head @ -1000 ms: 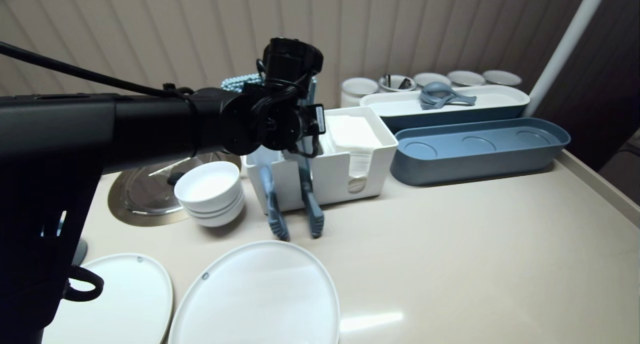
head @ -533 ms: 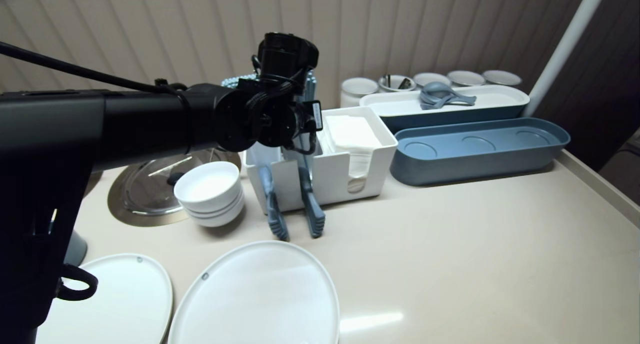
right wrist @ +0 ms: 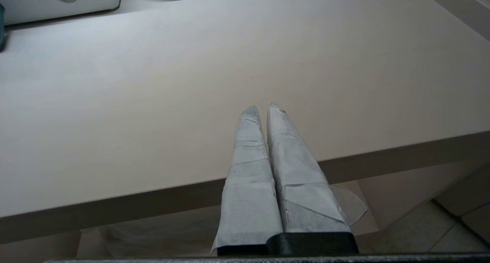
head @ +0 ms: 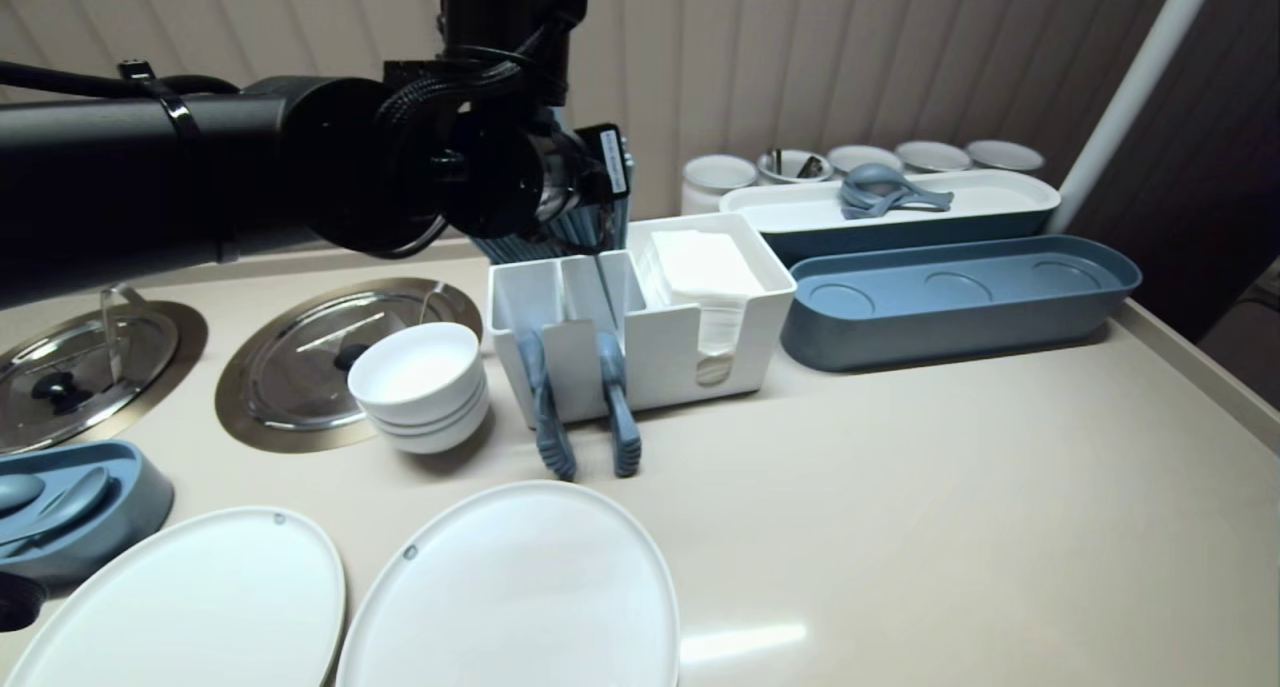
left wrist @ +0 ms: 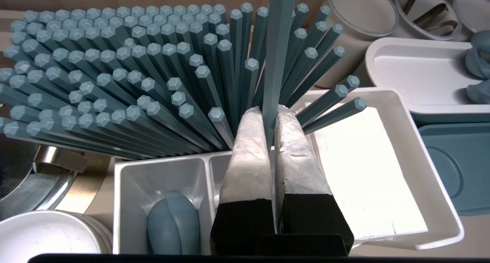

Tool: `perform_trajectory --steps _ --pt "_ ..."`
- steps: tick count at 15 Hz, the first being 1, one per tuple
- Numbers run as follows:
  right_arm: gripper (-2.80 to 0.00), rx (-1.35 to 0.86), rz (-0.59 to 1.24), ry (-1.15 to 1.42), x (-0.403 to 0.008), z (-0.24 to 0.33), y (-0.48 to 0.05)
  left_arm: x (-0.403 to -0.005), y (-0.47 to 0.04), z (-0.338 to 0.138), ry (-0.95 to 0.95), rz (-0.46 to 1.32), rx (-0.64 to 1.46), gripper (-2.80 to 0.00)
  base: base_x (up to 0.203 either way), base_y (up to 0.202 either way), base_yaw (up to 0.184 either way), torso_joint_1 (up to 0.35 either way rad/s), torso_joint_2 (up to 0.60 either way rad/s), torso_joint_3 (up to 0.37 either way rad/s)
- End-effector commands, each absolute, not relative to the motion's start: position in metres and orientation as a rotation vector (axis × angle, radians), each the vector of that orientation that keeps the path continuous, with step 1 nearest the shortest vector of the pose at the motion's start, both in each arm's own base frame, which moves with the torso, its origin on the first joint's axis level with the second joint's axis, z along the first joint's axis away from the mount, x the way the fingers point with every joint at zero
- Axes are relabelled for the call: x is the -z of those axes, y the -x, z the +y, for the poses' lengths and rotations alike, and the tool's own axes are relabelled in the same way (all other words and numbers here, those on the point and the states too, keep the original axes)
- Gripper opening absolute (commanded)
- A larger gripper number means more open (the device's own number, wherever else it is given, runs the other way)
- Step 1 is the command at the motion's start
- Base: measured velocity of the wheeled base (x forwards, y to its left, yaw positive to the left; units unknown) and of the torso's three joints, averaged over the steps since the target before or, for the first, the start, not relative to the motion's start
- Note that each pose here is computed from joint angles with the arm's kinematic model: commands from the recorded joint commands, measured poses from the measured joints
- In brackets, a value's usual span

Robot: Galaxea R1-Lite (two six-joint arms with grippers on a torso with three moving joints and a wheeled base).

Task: Put the chopsticks back from the plate

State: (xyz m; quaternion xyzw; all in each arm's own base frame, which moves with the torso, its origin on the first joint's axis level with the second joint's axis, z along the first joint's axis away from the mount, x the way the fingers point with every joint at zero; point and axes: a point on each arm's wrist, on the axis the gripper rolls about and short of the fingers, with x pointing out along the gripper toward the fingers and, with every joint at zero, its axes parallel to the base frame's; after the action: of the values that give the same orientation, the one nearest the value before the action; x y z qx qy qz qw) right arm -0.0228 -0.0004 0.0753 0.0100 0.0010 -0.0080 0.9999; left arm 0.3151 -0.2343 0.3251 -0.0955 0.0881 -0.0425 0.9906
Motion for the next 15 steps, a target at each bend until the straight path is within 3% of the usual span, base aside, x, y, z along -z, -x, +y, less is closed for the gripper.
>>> perform_trajectory --steps 1,8,11,15 --pt "-2.8 0.015 0.0 -0.02 -0.075 0.0 0.023 -0.344 -0.299 -0.227 0.22 0.14 0.098 -2.8 0.0 0.0 0.0 0.0 0.0 0.0" --pt "-2.8 0.015 0.001 -0.02 -0.075 0.0 0.023 -0.378 -0.263 -0.205 0.326 0.058 0.087 -2.8 0.0 0.0 0.0 0.0 0.0 0.0" --pt "-2.8 0.015 0.001 -0.02 -0.075 0.0 0.023 -0.387 -0.26 -0.202 0.398 -0.087 0.073 -2.8 0.0 0.0 0.0 0.0 0.0 0.0" --pt "-2.8 0.015 0.002 -0.02 -0.075 0.0 0.023 -0.38 -0.259 -0.212 0.343 -0.316 0.09 -2.8 0.0 0.0 0.0 0.0 0.0 0.0"
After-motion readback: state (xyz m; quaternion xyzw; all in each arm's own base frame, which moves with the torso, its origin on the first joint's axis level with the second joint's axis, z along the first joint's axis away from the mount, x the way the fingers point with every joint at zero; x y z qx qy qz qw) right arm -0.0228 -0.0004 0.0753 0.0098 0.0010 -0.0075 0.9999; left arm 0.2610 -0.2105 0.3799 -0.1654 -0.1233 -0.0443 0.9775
